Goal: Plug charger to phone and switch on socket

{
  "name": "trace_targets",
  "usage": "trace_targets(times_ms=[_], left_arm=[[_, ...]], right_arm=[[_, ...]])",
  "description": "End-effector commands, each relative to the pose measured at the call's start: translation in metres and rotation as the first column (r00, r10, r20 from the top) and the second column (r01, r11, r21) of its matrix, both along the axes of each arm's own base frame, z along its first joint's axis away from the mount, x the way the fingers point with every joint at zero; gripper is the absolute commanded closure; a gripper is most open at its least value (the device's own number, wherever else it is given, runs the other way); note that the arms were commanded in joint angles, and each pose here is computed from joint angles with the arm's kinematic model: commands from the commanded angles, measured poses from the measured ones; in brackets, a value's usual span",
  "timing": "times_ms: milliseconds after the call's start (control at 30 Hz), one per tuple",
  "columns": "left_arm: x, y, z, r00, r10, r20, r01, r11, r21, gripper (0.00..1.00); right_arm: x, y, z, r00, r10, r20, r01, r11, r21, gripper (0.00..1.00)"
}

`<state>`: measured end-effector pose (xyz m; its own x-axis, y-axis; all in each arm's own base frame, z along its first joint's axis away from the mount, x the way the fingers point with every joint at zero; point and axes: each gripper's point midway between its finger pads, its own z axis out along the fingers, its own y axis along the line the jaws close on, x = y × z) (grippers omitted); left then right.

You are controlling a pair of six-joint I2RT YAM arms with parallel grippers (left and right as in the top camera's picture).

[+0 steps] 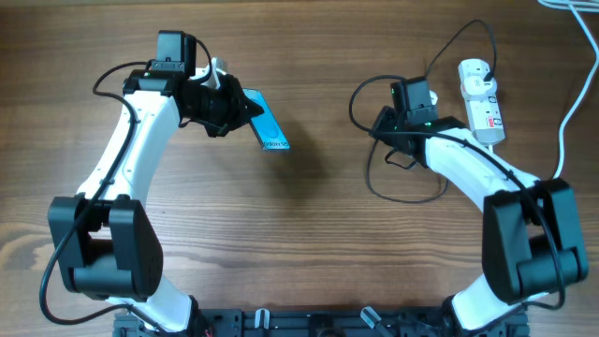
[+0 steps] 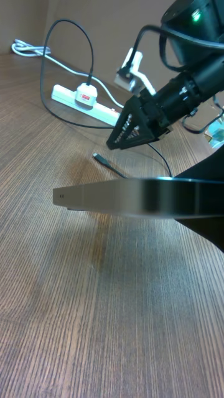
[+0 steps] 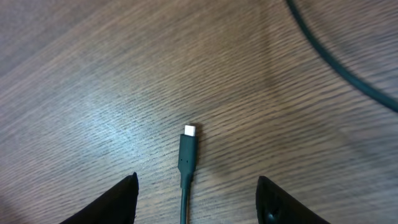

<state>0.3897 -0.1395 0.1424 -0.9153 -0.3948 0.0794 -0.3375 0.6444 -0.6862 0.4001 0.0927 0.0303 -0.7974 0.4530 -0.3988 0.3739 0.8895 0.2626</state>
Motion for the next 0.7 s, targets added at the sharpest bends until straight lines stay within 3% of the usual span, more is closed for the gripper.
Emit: trace_targets(times_ms=[0,167,200,233,267,367,467,533,600,633,667], left_arm=[[0.003,-0.004,0.018,0.998,-0.024,0.053,0.025,0.999,-0.023,0.96],[0.002,-0.004,0.018,0.998,-0.023,0.05,0.024,0.999,-0.023,0.96],[0.002,-0.004,0.018,0.998,-0.023,0.05,0.024,0.999,-0.023,0.96],[0.002,-0.004,0.017,0.999,-0.023,0.049,0.024,0.999,-0.023,0.96],[0.002,-0.004,0.017,0.999,-0.023,0.049,0.024,0.999,-0.023,0.96],[0.002,-0.004,0.017,0.999,-0.023,0.049,0.024,0.999,-0.023,0.96],[0.002,-0.004,0.018,0.999,-0.023,0.049,0.024,0.999,-0.023,0.96],[0.006,-0.005,0.021,0.997,-0.029,0.076,0.032,0.999,-0.038,0.96],[0.02,-0.018,0.047,0.974,-0.077,0.211,0.111,0.982,-0.153,0.96],[0.024,-0.023,0.061,0.954,-0.1,0.282,0.16,0.967,-0.198,0.96],[0.032,-0.031,0.089,0.894,-0.135,0.428,0.265,0.928,-0.262,0.96]], right_arm=[[-0.003,0.019,-0.024,0.997,0.062,-0.055,-0.058,0.996,0.071,0.49],[-0.016,0.022,-0.061,0.985,0.082,-0.153,-0.069,0.994,0.085,0.66],[-0.019,0.022,-0.067,0.982,0.089,-0.168,-0.076,0.994,0.085,0.73],[-0.02,0.022,-0.071,0.98,0.099,-0.175,-0.086,0.993,0.079,0.88],[-0.02,0.022,-0.071,0.979,0.105,-0.176,-0.092,0.993,0.077,0.96],[-0.027,0.021,-0.073,0.972,0.121,-0.204,-0.108,0.992,0.072,0.95],[-0.021,0.041,-0.051,0.953,0.276,-0.129,-0.253,0.953,0.168,0.95],[-0.024,0.063,-0.009,0.907,0.42,-0.015,-0.4,0.875,0.273,0.95],[-0.045,0.088,0.042,0.817,0.566,0.112,-0.562,0.737,0.375,0.95],[-0.06,0.099,0.066,0.768,0.617,0.174,-0.625,0.661,0.416,0.95],[-0.085,0.112,0.103,0.685,0.675,0.274,-0.708,0.528,0.47,0.96]])
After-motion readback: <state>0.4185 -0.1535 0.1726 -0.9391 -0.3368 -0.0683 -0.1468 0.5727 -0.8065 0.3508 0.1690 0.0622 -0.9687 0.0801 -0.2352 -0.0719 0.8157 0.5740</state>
